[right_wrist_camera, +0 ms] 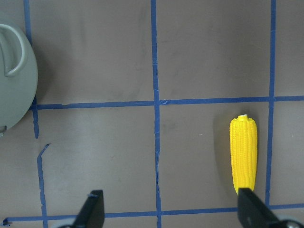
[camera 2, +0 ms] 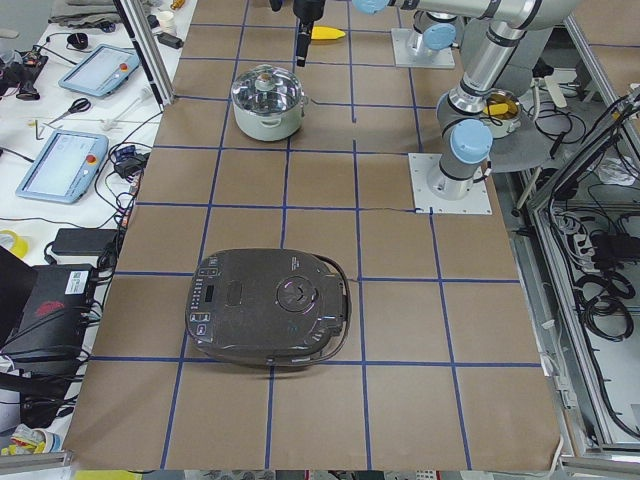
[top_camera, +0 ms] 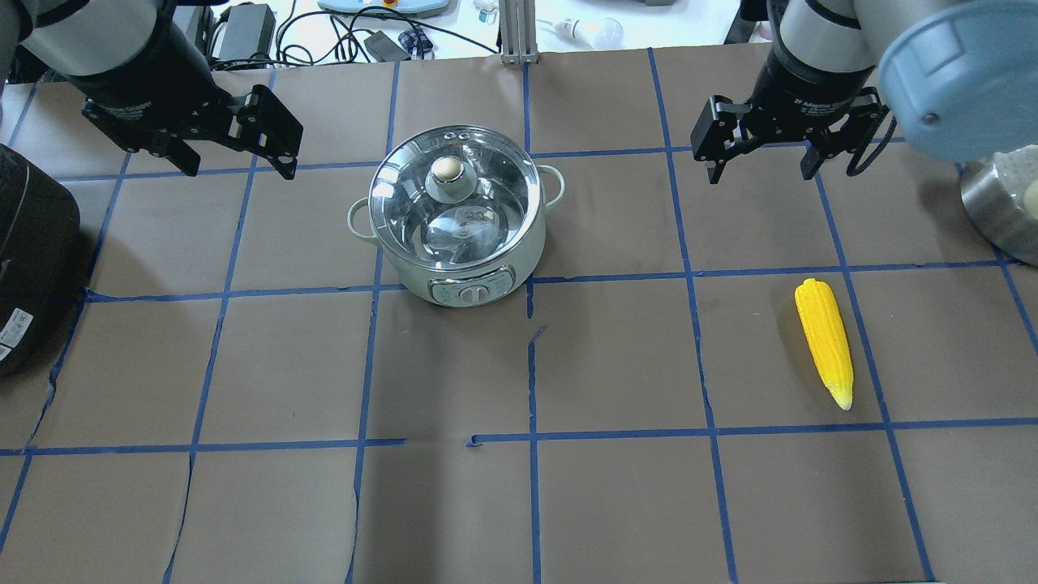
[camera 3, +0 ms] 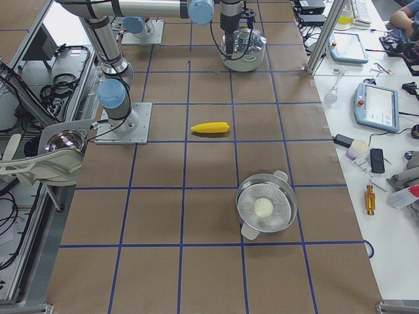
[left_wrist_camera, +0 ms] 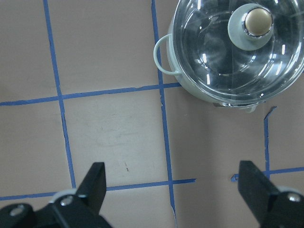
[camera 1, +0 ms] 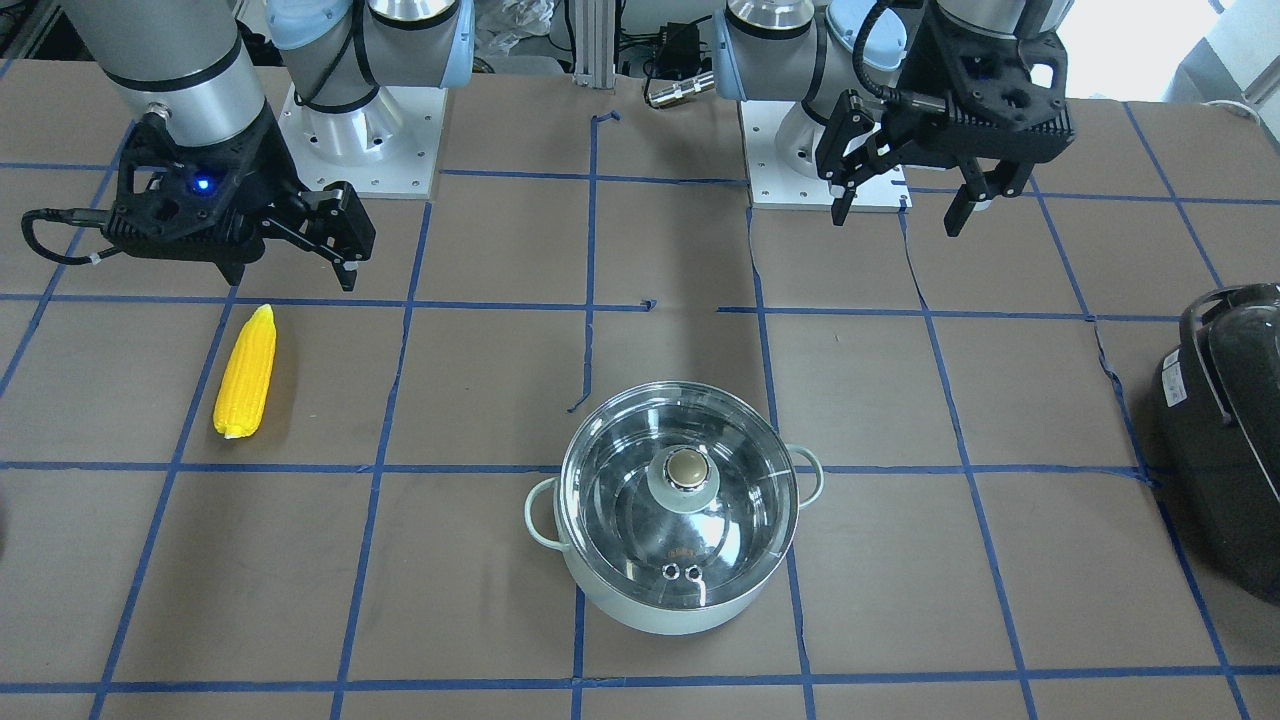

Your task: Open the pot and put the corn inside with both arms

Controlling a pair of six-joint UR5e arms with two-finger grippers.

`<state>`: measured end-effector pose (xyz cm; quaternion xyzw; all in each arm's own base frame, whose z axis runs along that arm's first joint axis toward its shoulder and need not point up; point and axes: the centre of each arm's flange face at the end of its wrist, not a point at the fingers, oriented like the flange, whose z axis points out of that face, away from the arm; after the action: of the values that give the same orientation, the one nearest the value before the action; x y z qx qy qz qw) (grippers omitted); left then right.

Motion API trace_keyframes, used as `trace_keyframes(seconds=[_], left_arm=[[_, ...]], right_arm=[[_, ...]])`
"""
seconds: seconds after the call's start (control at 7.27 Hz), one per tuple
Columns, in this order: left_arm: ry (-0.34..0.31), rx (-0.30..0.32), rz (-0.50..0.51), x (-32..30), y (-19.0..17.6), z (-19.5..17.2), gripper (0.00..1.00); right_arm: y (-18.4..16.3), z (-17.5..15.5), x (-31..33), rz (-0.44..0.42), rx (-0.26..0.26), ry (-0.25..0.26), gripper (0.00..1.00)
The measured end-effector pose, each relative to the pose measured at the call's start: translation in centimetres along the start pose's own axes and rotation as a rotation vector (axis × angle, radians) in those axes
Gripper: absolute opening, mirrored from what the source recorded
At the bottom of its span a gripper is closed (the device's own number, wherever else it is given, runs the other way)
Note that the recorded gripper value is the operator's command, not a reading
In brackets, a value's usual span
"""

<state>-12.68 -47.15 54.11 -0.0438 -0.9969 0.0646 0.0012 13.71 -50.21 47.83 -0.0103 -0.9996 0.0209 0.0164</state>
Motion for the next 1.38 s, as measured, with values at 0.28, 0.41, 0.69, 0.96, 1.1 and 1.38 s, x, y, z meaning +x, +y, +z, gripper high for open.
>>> trace_keyframes(seconds=[0.28, 0.41, 0.69, 0.96, 1.1, 1.38], left_arm=[[0.029, -0.01, -0.007, 0.3, 0.1, 0.1, 1.0], [0.056, -0.017, -0.056, 0.5, -0.3, 0.4, 1.0], [0.079, 0.043, -0.174, 2.0, -4.4, 1.5, 0.98], [0.102, 0.058, -0.215, 7.5, -10.1, 6.0, 0.99], [0.083, 0.038, -0.197, 10.4, -12.0, 9.7, 0.99], [0.025, 0.03, -0.161, 13.8, -13.7, 15.4, 0.99]], right_arm=[[0.1, 0.2, 0.0, 0.005, -0.014, 0.0, 1.0], [0.0, 0.4, 0.2, 0.011, -0.02, 0.0, 1.0], [-0.6, 1.7, 3.0, 0.063, -0.038, -0.01, 1.0], [-0.9, 5.6, 8.6, 0.076, -0.1, -0.024, 1.0], [-0.9, 6.9, 10.5, 0.044, -0.101, -0.02, 1.0], [-0.4, 10.4, 13.1, -0.006, -0.135, -0.032, 1.0]])
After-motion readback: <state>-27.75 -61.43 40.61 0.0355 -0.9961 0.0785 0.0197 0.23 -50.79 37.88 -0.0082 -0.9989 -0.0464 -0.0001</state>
